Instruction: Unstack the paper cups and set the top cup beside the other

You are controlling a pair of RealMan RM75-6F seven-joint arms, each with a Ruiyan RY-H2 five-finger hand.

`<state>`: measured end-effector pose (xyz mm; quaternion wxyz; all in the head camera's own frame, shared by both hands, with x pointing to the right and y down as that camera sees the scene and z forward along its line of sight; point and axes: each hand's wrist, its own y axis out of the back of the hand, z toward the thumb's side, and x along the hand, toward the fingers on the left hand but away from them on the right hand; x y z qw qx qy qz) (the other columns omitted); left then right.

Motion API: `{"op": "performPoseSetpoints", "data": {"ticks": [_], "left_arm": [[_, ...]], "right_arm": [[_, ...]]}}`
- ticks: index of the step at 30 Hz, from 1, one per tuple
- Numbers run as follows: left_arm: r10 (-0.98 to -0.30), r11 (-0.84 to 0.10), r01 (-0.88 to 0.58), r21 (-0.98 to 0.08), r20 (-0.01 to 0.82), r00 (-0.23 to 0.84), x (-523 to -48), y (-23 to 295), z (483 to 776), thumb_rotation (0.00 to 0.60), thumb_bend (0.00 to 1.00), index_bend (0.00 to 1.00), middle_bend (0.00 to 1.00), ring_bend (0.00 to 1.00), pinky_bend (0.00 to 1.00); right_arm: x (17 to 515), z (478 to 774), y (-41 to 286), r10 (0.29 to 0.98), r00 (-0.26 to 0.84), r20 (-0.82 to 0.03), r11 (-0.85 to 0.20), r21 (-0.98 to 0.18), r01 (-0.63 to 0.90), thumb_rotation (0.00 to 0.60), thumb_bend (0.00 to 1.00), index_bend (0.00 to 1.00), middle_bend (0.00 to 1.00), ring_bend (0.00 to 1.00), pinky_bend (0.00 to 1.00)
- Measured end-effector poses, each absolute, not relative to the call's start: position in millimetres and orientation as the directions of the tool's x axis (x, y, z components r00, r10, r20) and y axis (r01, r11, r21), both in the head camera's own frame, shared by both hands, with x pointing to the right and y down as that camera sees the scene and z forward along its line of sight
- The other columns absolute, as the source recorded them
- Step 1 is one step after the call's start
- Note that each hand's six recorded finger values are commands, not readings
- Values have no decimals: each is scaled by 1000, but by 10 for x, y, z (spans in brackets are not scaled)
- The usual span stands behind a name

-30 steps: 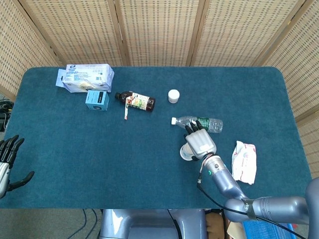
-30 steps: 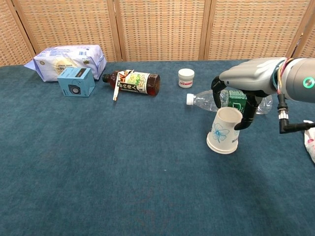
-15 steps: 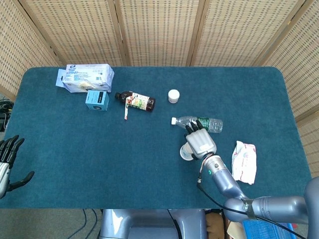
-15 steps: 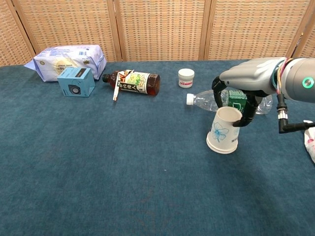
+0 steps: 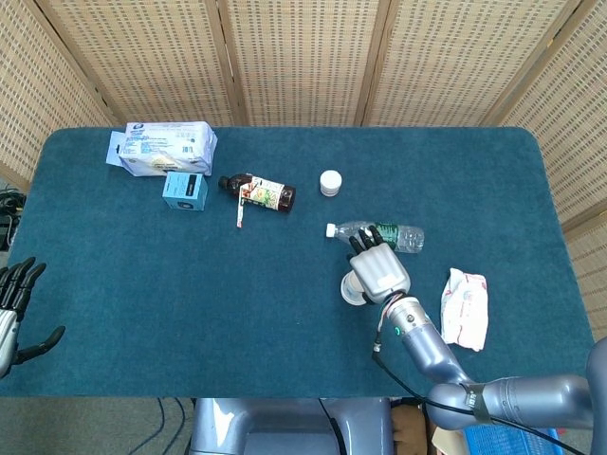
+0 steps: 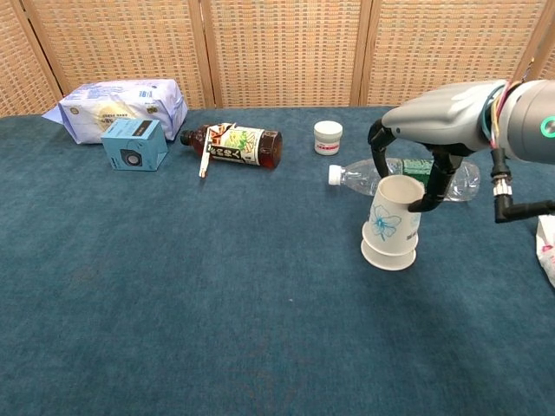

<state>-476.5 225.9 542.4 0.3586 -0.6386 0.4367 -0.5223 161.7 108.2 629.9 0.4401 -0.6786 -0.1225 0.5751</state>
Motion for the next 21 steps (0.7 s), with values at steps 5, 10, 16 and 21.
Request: {"op": "performPoseSetpoints", "data": {"ticks": [5, 10, 16, 21], "left_arm": [[-933, -359, -188, -914, 352, 71, -4775, 2258, 5415, 600, 270, 0, 0, 0, 0], [-934, -359, -191, -914, 352, 70, -4784, 2254, 5410, 600, 270, 0, 0, 0, 0], [-935, -354, -195, -914, 347, 71, -4787, 2256, 5392, 600, 270, 0, 0, 0, 0], [-938, -348, -203, -915, 340, 71, -4796, 2258, 5366, 600, 271, 0, 0, 0, 0]], "right_arm": [[1588, 6177, 1040, 688, 307, -657, -557, -750, -356, 600, 304, 377, 129, 0, 4], [1539, 5974, 962, 712, 303, -634, -521, -766, -377, 600, 304, 379, 129, 0, 4], [1493, 5728, 869, 740, 287, -608, -484, -778, -400, 600, 304, 388, 129, 0, 4], [1472, 5539, 807, 761, 272, -588, -460, -786, -413, 600, 303, 388, 130, 0, 5]]}}
